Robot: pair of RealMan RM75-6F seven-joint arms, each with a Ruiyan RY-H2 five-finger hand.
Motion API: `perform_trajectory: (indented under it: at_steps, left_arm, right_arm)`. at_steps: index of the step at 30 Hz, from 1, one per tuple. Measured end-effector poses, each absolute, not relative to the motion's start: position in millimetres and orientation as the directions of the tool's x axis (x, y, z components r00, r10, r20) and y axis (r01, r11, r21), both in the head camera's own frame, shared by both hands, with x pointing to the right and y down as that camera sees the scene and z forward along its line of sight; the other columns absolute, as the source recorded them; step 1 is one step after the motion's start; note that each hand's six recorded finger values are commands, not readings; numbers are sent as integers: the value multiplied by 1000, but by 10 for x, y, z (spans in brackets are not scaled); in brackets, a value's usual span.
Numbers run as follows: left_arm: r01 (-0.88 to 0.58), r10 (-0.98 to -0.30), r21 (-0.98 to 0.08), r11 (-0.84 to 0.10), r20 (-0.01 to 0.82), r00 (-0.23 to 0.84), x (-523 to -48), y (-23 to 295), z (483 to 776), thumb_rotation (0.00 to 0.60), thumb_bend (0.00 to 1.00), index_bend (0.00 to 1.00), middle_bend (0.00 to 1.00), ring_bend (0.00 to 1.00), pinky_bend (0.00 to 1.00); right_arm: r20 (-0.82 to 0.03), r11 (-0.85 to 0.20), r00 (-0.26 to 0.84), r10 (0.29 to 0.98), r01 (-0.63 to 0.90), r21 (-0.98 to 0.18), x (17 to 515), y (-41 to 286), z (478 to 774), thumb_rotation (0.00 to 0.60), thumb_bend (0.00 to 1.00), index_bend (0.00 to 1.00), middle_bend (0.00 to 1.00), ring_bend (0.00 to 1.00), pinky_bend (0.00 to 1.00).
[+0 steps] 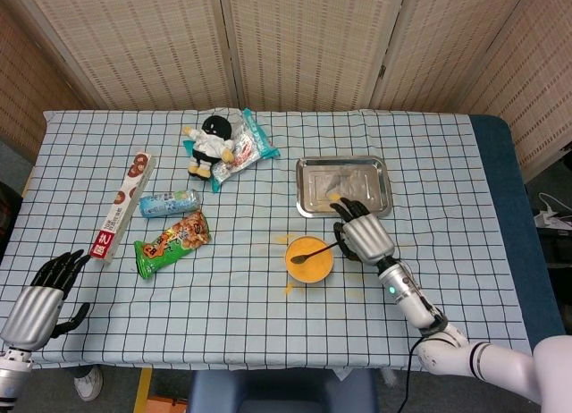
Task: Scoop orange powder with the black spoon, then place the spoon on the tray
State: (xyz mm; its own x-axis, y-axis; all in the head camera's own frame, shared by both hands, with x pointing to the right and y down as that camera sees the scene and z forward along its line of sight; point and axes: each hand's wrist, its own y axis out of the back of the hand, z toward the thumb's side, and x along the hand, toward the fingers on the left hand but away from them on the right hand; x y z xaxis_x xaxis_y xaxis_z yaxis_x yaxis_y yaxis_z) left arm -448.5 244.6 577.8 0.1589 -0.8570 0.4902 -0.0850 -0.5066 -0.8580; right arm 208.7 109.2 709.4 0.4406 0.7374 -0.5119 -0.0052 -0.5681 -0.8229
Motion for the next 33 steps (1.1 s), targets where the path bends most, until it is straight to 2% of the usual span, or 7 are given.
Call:
perform_trajectory:
  at_steps: [7, 21, 22, 25, 27, 29, 33]
  left_arm:
    - [-84, -856, -857, -508, 491, 162, -4473, 2452, 5778, 600, 396, 0, 0, 0, 99]
    - [-82, -853, -854, -514, 498, 154, -4495, 2433, 5808, 600, 397, 0, 0, 0, 100]
    - [-82, -853, -853, -515, 500, 153, -4497, 2429, 5815, 600, 397, 0, 0, 0, 99]
    - [-81, -851, -851, -518, 504, 148, -4506, 2422, 5832, 600, 396, 0, 0, 0, 100]
    - [-81, -851, -851, -519, 505, 145, -4512, 2418, 5837, 600, 396, 0, 0, 0, 100]
    - [-80, -851, -851, -518, 505, 145, -4513, 2416, 5835, 600, 397, 0, 0, 0, 99]
    - [-79, -851, -851, -519, 505, 148, -4505, 2428, 5828, 600, 397, 0, 0, 0, 100]
  right_arm:
    - [-474, -531, 372, 798, 61, -845, 2210, 912, 7086, 600, 563, 880, 117, 0, 127]
    - [-475, -477, 92, 875, 3, -879, 2611, 164, 7546, 600, 563, 851, 117, 0, 127]
    - [-483, -485, 80, 872, 2, -875, 2616, 131, 7583, 600, 563, 818, 117, 0, 127]
    - [-521, -522, 52, 852, 3, -853, 2595, 67, 7716, 600, 561, 504, 100, 0, 121]
    - [-553, -554, 52, 832, 19, -832, 2530, 68, 7803, 600, 492, 155, 33, 0, 89]
    - [-574, -576, 58, 817, 29, -817, 2492, 74, 7853, 600, 407, 24, 4, 0, 66]
    - [-566, -569, 76, 821, 22, -822, 2496, 65, 7820, 600, 273, 0, 0, 0, 42]
